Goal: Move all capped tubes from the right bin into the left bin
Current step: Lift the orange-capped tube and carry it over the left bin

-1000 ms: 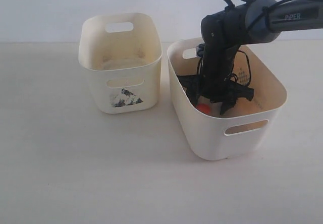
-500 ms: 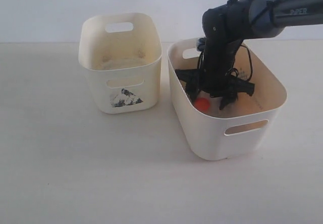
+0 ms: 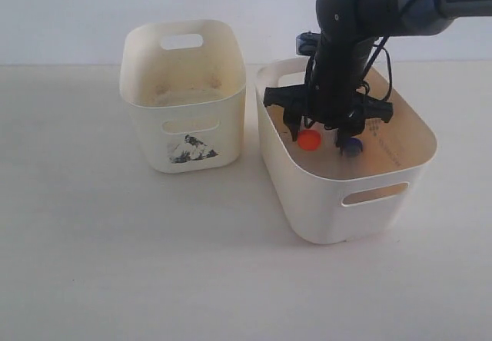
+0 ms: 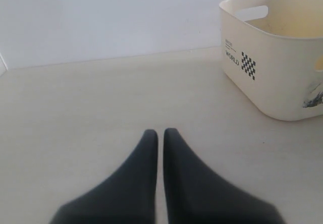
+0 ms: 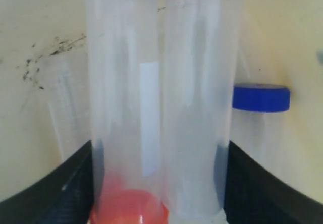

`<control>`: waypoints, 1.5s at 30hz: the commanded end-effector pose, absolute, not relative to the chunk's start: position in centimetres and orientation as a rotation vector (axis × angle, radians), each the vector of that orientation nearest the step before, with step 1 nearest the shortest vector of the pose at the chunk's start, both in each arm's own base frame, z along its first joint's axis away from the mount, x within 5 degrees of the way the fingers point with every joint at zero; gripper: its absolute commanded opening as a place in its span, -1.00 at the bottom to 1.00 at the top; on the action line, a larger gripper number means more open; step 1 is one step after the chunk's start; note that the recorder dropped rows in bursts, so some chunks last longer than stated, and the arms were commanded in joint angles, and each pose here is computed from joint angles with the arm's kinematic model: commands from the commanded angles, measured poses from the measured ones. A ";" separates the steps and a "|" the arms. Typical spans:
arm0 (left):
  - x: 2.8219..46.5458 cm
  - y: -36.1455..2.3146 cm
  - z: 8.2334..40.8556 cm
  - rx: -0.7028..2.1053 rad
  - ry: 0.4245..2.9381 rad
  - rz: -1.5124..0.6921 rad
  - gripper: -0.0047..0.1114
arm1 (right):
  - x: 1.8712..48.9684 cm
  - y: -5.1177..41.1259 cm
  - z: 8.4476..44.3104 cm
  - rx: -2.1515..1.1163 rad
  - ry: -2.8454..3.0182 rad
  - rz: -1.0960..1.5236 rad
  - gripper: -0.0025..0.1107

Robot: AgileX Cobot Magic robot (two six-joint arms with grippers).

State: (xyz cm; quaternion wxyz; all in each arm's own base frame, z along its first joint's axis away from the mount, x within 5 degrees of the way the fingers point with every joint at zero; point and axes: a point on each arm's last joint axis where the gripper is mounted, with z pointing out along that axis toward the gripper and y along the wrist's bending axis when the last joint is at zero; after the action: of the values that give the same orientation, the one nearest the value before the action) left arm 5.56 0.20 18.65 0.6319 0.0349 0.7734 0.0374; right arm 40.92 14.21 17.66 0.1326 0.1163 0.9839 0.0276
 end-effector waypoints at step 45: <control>5.6 0.2 18.9 0.065 1.750 0.071 -0.84 | 41.4 15.1 13.9 0.136 2.932 0.136 -0.95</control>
State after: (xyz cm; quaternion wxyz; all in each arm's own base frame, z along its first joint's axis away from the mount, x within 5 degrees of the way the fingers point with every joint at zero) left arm 5.56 0.20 18.65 0.6319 0.0349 0.7734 0.0374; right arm 41.44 15.38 13.11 0.0873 0.0575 0.9930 0.0553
